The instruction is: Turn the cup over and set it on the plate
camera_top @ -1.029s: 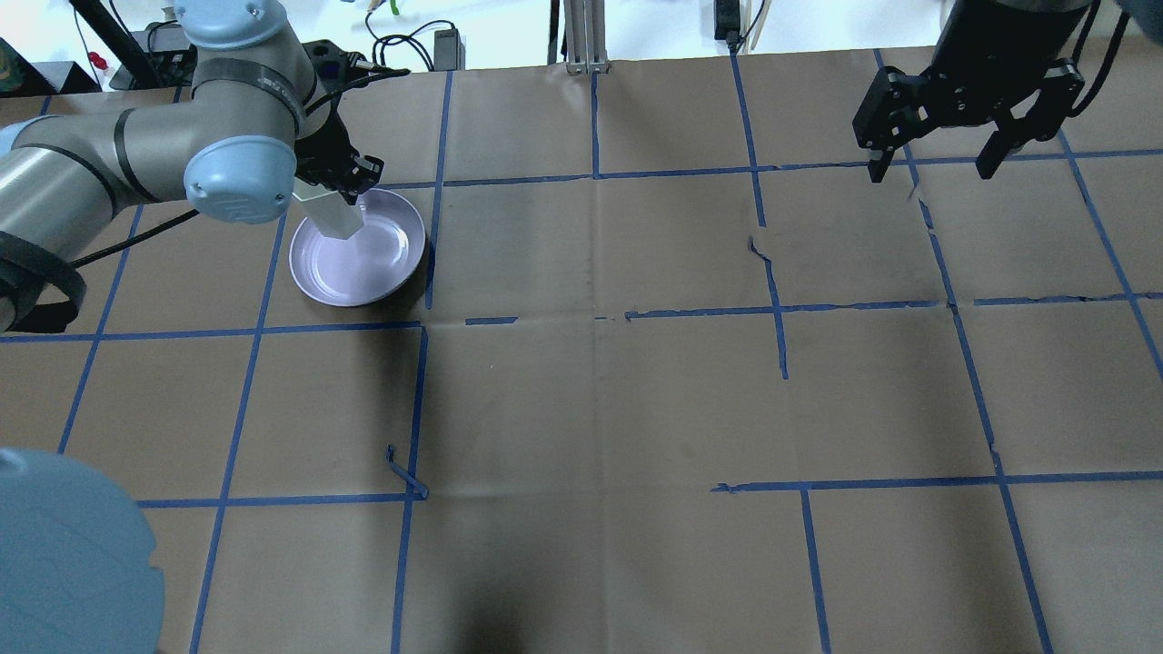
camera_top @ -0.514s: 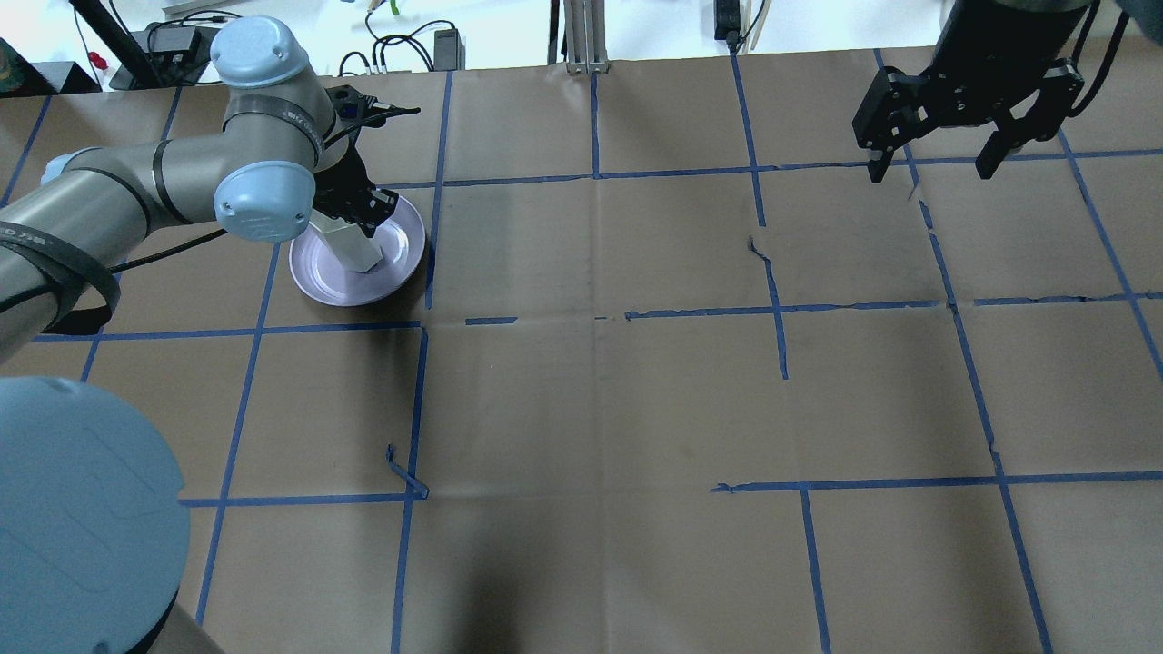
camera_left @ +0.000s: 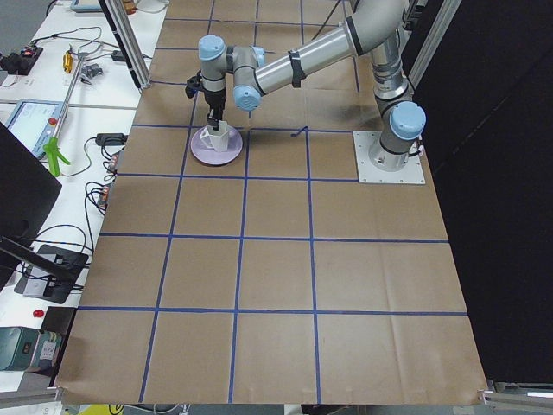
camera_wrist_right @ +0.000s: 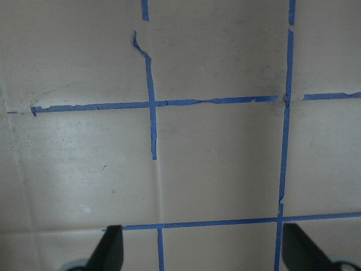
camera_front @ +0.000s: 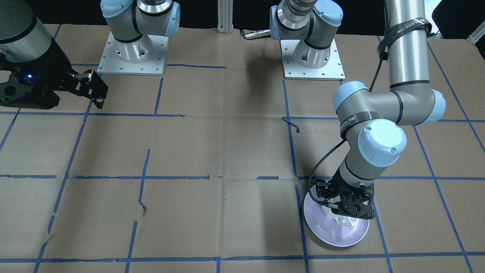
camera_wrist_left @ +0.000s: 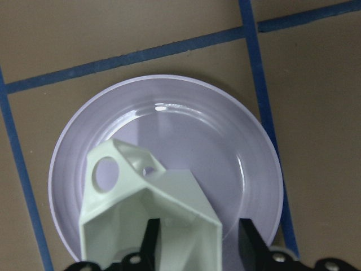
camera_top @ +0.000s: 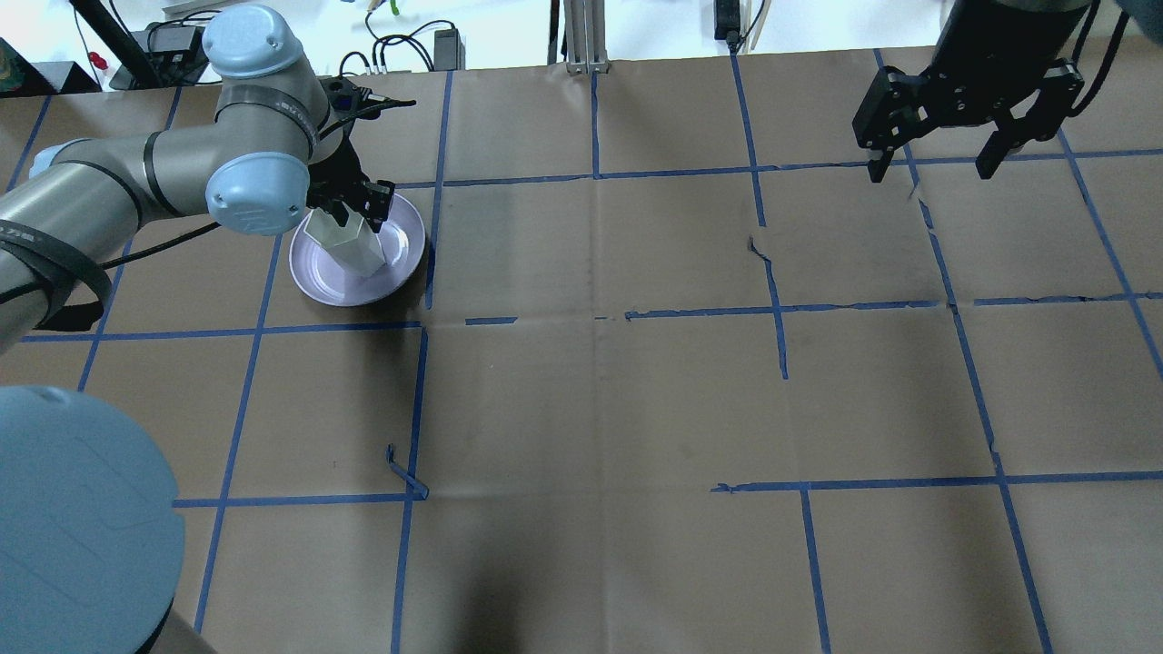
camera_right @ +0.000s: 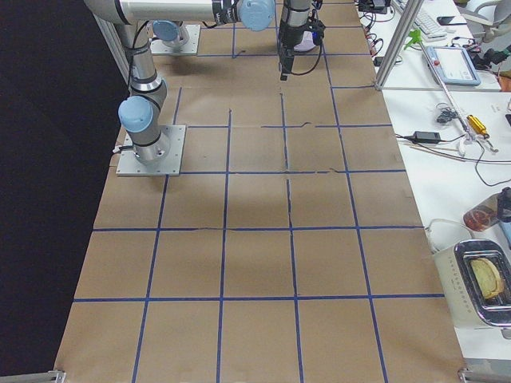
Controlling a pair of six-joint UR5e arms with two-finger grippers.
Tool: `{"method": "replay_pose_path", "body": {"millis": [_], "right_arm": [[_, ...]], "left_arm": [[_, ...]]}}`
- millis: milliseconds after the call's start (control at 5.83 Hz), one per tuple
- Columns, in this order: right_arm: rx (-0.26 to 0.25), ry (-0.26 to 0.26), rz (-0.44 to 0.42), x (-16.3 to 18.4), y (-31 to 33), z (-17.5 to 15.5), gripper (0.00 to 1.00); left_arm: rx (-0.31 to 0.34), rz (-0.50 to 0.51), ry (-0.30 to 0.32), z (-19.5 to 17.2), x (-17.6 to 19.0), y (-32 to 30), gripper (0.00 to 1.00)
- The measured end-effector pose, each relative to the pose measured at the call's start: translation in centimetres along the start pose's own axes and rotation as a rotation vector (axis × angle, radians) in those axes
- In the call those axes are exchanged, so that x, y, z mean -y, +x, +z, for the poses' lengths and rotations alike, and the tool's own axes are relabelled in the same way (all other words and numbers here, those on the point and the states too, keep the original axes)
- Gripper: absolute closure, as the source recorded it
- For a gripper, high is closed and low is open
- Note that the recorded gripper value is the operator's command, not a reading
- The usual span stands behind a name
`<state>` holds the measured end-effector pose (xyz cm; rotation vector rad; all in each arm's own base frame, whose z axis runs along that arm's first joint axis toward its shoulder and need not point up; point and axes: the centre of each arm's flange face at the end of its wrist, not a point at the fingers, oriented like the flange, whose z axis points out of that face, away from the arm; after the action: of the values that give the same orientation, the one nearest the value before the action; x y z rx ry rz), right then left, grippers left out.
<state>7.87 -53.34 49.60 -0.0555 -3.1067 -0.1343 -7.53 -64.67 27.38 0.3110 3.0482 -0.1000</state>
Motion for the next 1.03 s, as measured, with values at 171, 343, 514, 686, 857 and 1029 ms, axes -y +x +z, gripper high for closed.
{"method": "replay_pose_path", "body": {"millis": [171,343,514,686,857,1029], "right_arm": [[0.0,0.0,0.0,0.0,0.0,0.0,0.0],[0.0,0.0,0.0,0.0,0.0,0.0,0.0],[0.0,0.0,0.0,0.0,0.0,0.0,0.0],[0.0,0.0,0.0,0.0,0.0,0.0,0.0],[0.0,0.0,0.0,0.0,0.0,0.0,0.0],[0.0,0.0,0.0,0.0,0.0,0.0,0.0]], "left_arm": [[-0.003,-0.011,-0.015,-2.7,-0.8,-0.7,0.0],[-0.007,-0.033,-0.03,-6.7,-2.1,-1.8,0.0],[-0.009,-0.072,-0.04,-10.9,-3.5,-1.9,0.0],[-0.015,-0.127,-0.054,-14.8,-4.7,-1.4,0.0],[-0.02,-0.165,-0.069,-18.2,-5.8,-0.2,0.0],[-0.021,-0.188,-0.074,-20.8,-6.4,2.4,0.0]]}}
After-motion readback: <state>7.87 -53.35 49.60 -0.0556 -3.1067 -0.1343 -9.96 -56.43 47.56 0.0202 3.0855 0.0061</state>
